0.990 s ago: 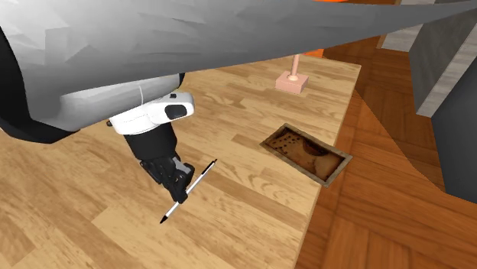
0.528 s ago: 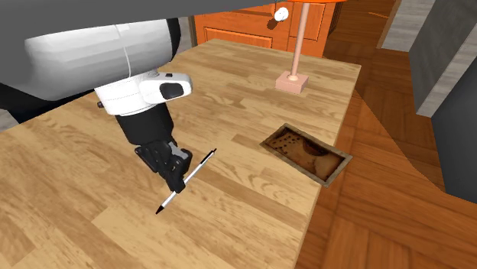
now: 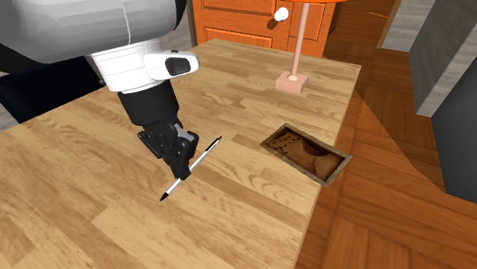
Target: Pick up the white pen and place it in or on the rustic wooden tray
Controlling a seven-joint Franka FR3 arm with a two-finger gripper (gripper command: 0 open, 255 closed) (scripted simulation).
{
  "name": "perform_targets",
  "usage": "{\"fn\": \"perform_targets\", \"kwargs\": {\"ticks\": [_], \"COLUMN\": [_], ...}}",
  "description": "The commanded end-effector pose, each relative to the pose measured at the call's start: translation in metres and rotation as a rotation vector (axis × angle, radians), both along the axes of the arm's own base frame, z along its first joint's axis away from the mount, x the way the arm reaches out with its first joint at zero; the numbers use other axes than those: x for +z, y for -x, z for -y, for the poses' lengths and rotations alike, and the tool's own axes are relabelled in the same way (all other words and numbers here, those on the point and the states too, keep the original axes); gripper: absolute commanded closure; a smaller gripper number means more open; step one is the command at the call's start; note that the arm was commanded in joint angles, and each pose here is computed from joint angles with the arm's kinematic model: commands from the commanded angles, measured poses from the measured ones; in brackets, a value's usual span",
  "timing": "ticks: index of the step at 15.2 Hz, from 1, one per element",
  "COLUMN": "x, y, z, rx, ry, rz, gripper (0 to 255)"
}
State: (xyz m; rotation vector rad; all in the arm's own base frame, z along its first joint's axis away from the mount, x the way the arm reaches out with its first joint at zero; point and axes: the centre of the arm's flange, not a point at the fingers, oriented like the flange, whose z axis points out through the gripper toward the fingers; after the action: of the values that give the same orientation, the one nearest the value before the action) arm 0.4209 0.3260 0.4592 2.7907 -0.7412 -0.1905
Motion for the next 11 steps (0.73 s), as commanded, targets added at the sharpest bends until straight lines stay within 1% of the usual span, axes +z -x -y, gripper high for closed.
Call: {"fn": "perform_targets", "kwargs": {"ticks": [1,11], "x": [0.003,0.01], "y": [-0.012,-0.073], "z": [0.02,0.137], "rx": [0.001,0.001], "ry": [0.0,0.0], "rz": [0.0,0.0], "gripper": [255,255]}}
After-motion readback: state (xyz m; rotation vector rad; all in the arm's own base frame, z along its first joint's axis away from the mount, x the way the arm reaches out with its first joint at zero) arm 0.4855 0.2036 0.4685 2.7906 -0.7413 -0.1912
